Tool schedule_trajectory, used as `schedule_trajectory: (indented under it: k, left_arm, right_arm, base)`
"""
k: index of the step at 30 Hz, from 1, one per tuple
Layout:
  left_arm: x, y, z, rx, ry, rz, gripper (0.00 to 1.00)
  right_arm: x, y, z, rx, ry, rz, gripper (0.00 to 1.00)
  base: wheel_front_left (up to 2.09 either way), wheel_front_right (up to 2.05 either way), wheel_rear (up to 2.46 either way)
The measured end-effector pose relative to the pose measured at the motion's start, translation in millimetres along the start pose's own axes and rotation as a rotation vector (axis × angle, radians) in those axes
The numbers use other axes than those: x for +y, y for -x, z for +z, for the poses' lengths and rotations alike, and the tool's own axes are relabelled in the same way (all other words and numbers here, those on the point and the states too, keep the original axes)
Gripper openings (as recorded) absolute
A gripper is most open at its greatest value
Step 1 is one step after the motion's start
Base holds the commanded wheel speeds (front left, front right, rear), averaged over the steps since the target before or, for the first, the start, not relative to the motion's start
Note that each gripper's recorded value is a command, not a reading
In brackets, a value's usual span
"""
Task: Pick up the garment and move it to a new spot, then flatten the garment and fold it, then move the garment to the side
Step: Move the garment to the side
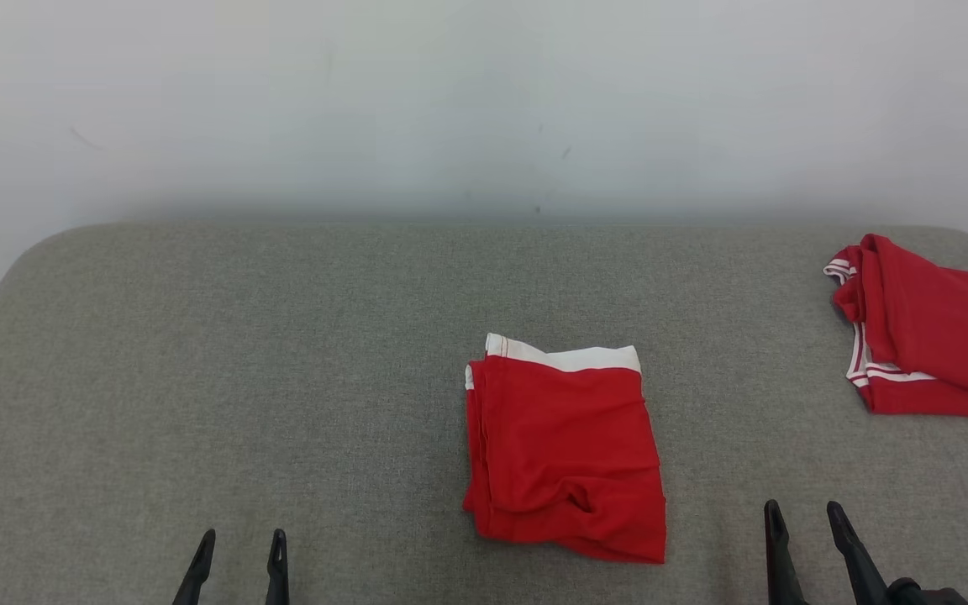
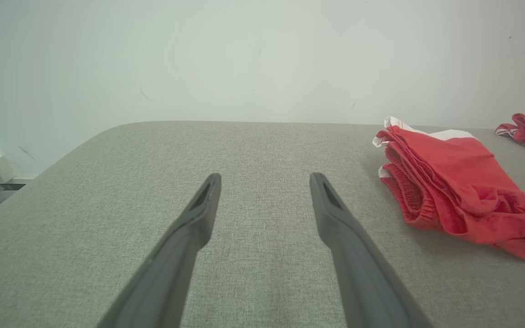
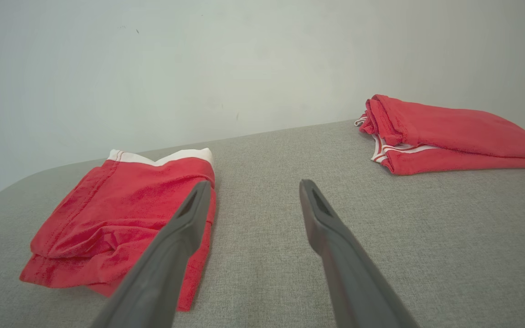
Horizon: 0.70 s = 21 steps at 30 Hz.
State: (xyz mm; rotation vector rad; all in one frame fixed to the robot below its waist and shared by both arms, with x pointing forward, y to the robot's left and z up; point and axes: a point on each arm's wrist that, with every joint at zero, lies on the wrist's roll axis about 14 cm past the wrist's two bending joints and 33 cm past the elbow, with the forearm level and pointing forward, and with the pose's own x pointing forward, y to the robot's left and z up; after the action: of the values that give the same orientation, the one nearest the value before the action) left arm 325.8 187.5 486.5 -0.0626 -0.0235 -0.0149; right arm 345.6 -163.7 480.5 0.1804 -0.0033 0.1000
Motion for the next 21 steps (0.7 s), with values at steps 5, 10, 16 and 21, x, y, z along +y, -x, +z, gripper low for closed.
schedule_trajectory:
  k: [5,10,16,21]
  left_arm:
    - [0.0,0.1,0.2,-0.001,0.000,0.000,1.00]
    - [0.0,0.2,0.2,-0.001,0.000,0.000,1.00]
    - [0.1,0.3,0.1,0.000,0.000,0.001,1.00]
    - [0.7,0.8,-0.2,0.001,0.000,0.003,1.00]
  right_arm:
    - [0.6,0.0,0.2,-0.001,0.000,0.002,1.00]
    - [0.5,0.1,-0.3,0.001,0.000,0.001,1.00]
    - [0.5,-0.2,-0.3,0.001,0.000,0.002,1.00]
    - [2.5,-1.1,-2.2,0.007,-0.001,0.008,1.00]
  base:
    - [0.00,0.00,0.00]
    - [0.00,0.00,0.00]
    - [0.00,0.00,0.00]
    - [0.00,0.00,0.00]
